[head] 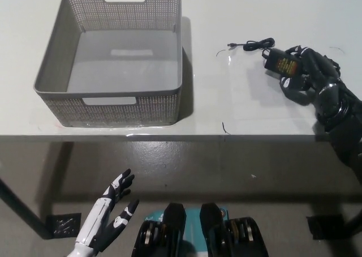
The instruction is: Use the right hand to pick up a black power cord and place it into a container on the left hand side
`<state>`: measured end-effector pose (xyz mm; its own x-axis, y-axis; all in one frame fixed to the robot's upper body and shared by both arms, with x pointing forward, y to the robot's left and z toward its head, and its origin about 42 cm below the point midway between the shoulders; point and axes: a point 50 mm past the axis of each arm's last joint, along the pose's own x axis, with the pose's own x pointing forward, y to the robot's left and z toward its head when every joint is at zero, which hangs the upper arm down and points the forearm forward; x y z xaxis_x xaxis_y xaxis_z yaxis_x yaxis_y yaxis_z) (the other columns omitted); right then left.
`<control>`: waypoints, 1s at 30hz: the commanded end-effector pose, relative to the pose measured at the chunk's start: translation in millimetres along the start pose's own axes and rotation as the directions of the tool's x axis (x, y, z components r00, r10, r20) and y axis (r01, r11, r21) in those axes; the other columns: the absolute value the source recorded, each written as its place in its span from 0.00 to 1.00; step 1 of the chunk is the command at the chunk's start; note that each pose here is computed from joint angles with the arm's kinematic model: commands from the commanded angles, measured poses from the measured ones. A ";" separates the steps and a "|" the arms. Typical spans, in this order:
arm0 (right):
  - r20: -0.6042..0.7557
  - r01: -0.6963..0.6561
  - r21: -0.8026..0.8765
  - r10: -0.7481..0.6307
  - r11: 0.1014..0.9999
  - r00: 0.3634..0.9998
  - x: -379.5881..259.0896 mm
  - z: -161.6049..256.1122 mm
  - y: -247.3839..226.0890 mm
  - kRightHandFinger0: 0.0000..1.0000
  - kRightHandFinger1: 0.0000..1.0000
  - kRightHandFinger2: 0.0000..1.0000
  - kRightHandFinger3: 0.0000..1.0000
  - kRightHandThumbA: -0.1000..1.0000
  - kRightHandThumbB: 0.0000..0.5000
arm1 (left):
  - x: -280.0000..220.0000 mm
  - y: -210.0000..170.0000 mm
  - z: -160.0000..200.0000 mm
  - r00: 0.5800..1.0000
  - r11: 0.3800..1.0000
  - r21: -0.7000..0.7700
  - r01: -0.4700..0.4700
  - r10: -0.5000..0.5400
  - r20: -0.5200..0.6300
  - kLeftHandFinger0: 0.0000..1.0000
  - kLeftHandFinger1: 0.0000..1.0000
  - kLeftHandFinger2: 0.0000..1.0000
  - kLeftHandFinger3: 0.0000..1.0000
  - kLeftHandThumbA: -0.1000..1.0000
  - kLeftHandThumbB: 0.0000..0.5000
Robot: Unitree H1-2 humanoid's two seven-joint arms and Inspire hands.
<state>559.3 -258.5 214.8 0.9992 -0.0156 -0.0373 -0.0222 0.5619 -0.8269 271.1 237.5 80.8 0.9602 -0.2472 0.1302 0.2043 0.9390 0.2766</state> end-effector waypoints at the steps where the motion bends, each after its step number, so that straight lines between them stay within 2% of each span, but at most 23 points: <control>1: 0.095 0.132 0.066 -0.138 0.989 0.986 9.2 23.2 -30.1 0.00 0.43 0.73 0.70 0.00 0.24 | 5.8 9.3 10.1 0.999 0.999 0.035 0.006 -0.008 0.052 1.00 1.00 1.00 1.00 0.79 0.68; 4: 0.102 0.159 0.075 -0.166 0.984 0.981 10.6 27.1 -36.6 0.00 0.44 0.77 0.76 0.00 0.22 | 6.6 9.5 9.0 0.998 0.999 0.037 0.007 -0.009 0.055 1.00 1.00 1.00 1.00 0.80 0.68; 6: 0.143 0.197 0.106 -0.211 0.975 0.967 11.4 33.3 -44.4 0.00 0.43 0.79 0.79 0.00 0.25 | 6.9 10.4 8.7 0.999 0.999 0.039 0.004 -0.006 0.053 1.00 1.00 1.00 1.00 0.81 0.70; 8: 0.178 0.239 0.126 -0.259 0.963 0.950 12.7 41.1 -54.2 0.00 0.43 0.76 0.83 0.00 0.25 | 8.4 10.3 10.1 0.999 0.999 0.037 0.003 -0.005 0.050 1.00 1.00 1.00 1.00 0.82 0.72; 10: 0.220 0.288 0.163 -0.320 0.944 0.922 13.5 50.4 -65.8 0.00 0.45 0.74 0.83 0.00 0.32 | 8.9 10.2 11.3 0.999 0.999 0.041 0.004 -0.006 0.053 1.00 1.00 1.00 1.00 0.82 0.71; 12: 0.238 0.309 0.170 -0.344 0.936 0.908 15.3 59.8 -76.6 0.00 0.44 0.74 0.84 0.00 0.27 | 8.9 10.1 11.7 0.999 0.999 0.045 0.002 -0.005 0.050 1.00 1.00 1.00 1.00 0.82 0.72; 14: 0.261 0.342 0.196 -0.385 0.919 0.885 17.2 78.1 -91.3 0.00 0.34 0.70 0.80 0.00 0.29 | 8.7 10.2 11.7 0.999 0.999 0.046 0.001 -0.004 0.054 1.00 1.00 1.00 1.00 0.82 0.71; 16: 0.280 0.355 0.214 -0.405 0.910 0.870 17.0 87.0 -98.3 0.00 0.33 0.69 0.79 0.00 0.28 | 8.2 9.8 11.5 0.999 0.999 0.050 -0.001 -0.002 0.054 1.00 1.00 1.00 1.00 0.82 0.71; 19: 0.342 0.390 0.218 -0.444 0.895 0.828 14.5 108.0 -115.7 0.00 0.24 0.60 0.58 0.00 0.32 | 9.1 10.3 11.1 0.998 0.999 0.050 0.002 -0.005 0.056 1.00 1.00 1.00 1.00 0.82 0.71; 22: 0.353 0.397 0.257 -0.468 0.881 0.810 11.4 130.4 -130.8 0.00 0.26 0.61 0.54 0.00 0.34 | 9.4 11.1 11.3 0.999 0.999 0.049 0.002 -0.005 0.054 1.00 1.00 1.00 1.00 0.83 0.72; 24: 0.380 0.395 0.283 -0.480 0.874 0.791 8.7 147.8 -136.9 0.00 0.25 0.62 0.57 0.00 0.34 | 9.4 12.4 11.7 0.999 0.999 0.045 -0.001 -0.001 0.051 1.00 1.00 1.00 1.00 0.82 0.71; 25: 0.412 0.394 0.283 -0.482 0.874 0.773 5.5 159.5 -137.4 0.00 0.24 0.65 0.64 0.00 0.32 | 8.8 12.4 11.5 0.999 0.999 0.043 -0.001 -0.001 0.050 1.00 1.00 1.00 1.00 0.82 0.71; 27: 0.432 0.390 0.290 -0.483 0.874 0.762 1.6 173.8 -136.7 0.00 0.27 0.68 0.70 0.00 0.33 | 8.5 11.6 11.2 0.999 0.999 0.043 0.000 -0.002 0.051 1.00 1.00 1.00 1.00 0.82 0.71; 28: 0.449 0.380 0.296 -0.479 0.876 0.754 -3.1 186.1 -135.0 0.00 0.28 0.68 0.69 0.00 0.32 | 8.6 10.3 11.0 0.999 0.999 0.043 0.000 -0.002 0.048 1.00 1.00 1.00 1.00 0.82 0.72; 30: 0.512 0.363 0.296 -0.467 0.884 0.721 -11.0 205.4 -130.3 0.00 0.33 0.73 0.71 0.00 0.32 | 8.9 8.5 10.7 0.999 0.999 0.042 0.001 -0.003 0.047 1.00 1.00 1.00 1.00 0.82 0.72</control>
<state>567.5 -198.0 373.2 0.8442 0.0850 0.5292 0.3214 0.7099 -0.6267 273.0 237.9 82.3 0.9590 -0.2514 0.1311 0.2050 0.9342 0.2919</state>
